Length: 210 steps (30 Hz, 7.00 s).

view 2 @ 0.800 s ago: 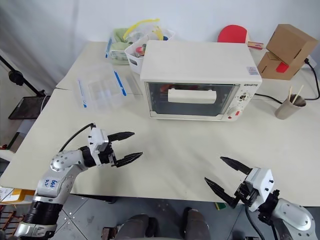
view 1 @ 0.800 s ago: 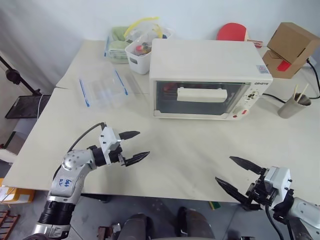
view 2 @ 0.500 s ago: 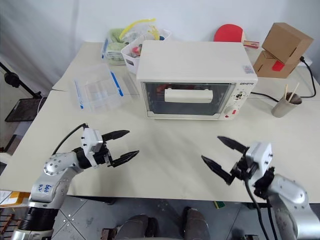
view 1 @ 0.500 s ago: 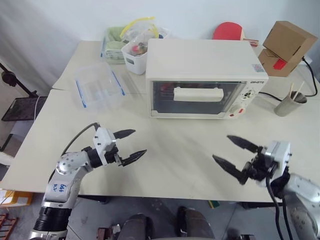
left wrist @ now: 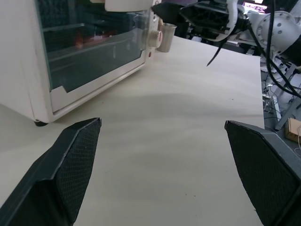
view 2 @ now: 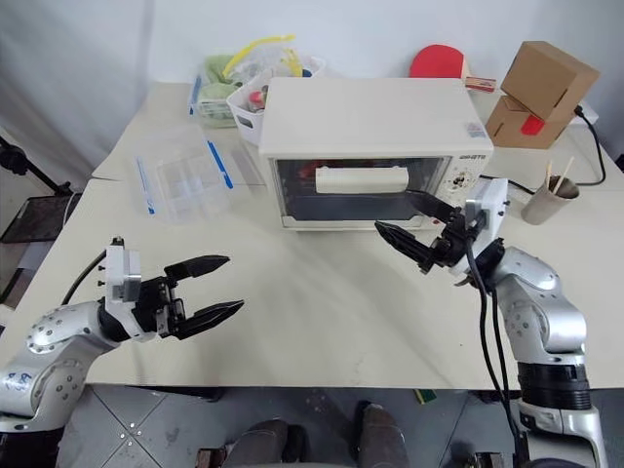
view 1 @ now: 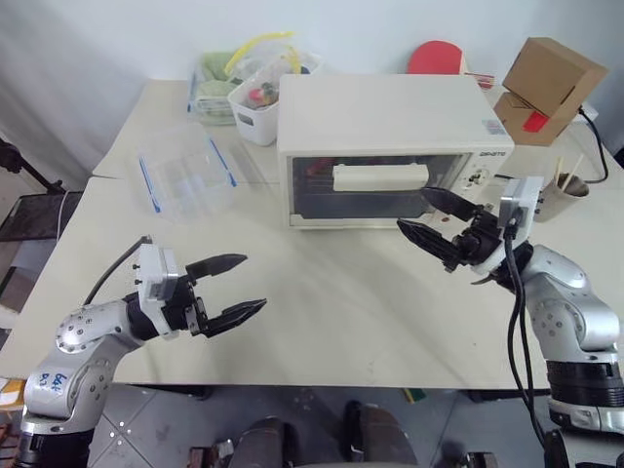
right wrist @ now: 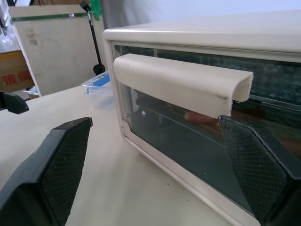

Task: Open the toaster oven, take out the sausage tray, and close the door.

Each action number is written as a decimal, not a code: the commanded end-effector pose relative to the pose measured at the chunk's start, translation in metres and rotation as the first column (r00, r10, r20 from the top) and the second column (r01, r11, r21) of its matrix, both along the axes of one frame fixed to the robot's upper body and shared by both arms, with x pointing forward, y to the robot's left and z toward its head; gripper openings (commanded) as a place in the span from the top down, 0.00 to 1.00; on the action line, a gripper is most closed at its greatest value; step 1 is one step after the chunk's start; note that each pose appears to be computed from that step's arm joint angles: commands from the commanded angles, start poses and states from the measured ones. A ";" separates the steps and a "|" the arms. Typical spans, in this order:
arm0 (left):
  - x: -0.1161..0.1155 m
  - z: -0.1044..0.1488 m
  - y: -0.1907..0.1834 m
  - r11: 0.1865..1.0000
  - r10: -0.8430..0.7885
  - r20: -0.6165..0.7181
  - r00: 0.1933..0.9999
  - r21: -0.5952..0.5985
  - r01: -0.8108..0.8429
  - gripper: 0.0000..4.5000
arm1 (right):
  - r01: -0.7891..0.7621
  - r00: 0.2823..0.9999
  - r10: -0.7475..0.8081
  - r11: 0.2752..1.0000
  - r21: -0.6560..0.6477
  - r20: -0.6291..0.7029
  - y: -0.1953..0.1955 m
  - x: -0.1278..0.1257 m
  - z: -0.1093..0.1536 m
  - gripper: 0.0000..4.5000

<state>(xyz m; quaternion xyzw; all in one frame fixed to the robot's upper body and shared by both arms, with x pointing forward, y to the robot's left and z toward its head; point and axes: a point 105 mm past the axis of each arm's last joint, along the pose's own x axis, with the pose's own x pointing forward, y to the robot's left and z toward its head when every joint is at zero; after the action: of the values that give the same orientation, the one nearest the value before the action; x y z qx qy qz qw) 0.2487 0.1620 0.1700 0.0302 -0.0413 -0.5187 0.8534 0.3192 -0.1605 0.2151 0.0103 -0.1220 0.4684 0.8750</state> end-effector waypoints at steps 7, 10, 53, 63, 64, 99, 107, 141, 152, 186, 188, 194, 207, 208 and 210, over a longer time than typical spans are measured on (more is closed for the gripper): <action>-0.004 0.007 -0.001 1.000 0.003 0.031 1.000 -0.015 -0.002 0.01 | 0.020 0.999 -0.022 0.999 -0.038 -0.031 -0.006 0.000 -0.006 0.00; -0.004 0.007 -0.002 1.000 -0.005 0.031 1.000 -0.017 0.005 0.01 | 0.095 0.995 -0.095 0.995 -0.014 -0.018 -0.018 0.013 -0.003 0.00; 0.106 0.030 -0.085 0.987 -0.035 0.133 0.991 -0.149 0.055 0.99 | 0.020 0.975 0.059 0.938 -0.345 0.216 -0.019 -0.046 -0.054 0.00; 0.095 0.001 -0.099 0.991 -0.128 0.131 0.983 -0.021 0.131 0.99 | 0.360 0.933 -0.334 0.857 -0.369 0.133 -0.090 -0.092 -0.100 0.00; 0.093 -0.002 -0.100 0.990 -0.138 0.131 0.982 -0.004 0.140 0.99 | 0.387 0.921 -0.370 0.839 -0.383 0.120 -0.097 -0.100 -0.106 0.00; 0.020 -0.001 -0.035 0.972 0.219 0.138 0.966 -0.112 -0.205 0.09 | 0.644 0.683 -0.184 0.609 -0.464 0.706 0.041 0.055 -0.017 0.00; 0.018 0.000 -0.037 0.966 0.245 0.125 0.962 -0.122 -0.230 0.08 | 0.724 0.599 -0.160 0.527 -0.446 0.784 0.047 0.083 -0.019 0.46; 0.097 0.049 -0.062 0.974 0.135 0.163 0.977 -0.205 -0.100 0.08 | 0.727 0.510 0.012 0.528 -0.438 0.860 0.069 0.082 0.005 1.00; 0.119 0.057 -0.061 0.972 0.092 0.133 0.987 -0.227 -0.060 0.08 | 0.699 0.525 0.079 0.528 -0.482 0.847 0.055 0.050 0.005 1.00; 0.083 0.025 -0.055 0.903 -0.284 -0.669 0.687 -0.428 -0.044 0.08 | 0.571 0.649 0.190 0.519 -0.637 0.737 0.052 -0.062 -0.041 1.00; 0.081 0.024 -0.058 0.897 -0.306 -0.694 0.652 -0.439 -0.047 0.08 | 0.554 0.647 0.208 0.532 -0.640 0.733 0.056 -0.062 -0.041 1.00; 0.072 0.025 -0.067 0.871 -0.379 -0.718 0.584 -0.489 -0.037 0.08 | 0.524 0.637 0.242 0.560 -0.642 0.732 0.065 -0.058 -0.041 1.00; 0.071 0.020 -0.060 0.853 -0.392 -0.758 0.521 -0.512 -0.104 0.84 | 0.506 0.644 0.251 0.570 -0.648 0.723 0.065 -0.055 -0.042 1.00; 0.072 0.019 -0.060 0.847 -0.401 -0.760 0.511 -0.521 -0.110 0.91 | 0.505 0.644 0.251 0.571 -0.648 0.723 0.065 -0.054 -0.042 1.00; 0.071 0.021 -0.061 0.827 -0.438 -0.754 0.490 -0.551 -0.108 0.99 | 0.497 0.651 0.247 0.576 -0.649 0.718 0.065 -0.054 -0.042 1.00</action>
<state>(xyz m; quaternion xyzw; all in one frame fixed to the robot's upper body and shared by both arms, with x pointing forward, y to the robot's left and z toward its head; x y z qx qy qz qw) 0.3226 0.1023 0.1702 -0.4598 0.2751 -0.4794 0.6950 0.2657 -0.0952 0.1675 -0.5963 -0.2352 0.3630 0.6763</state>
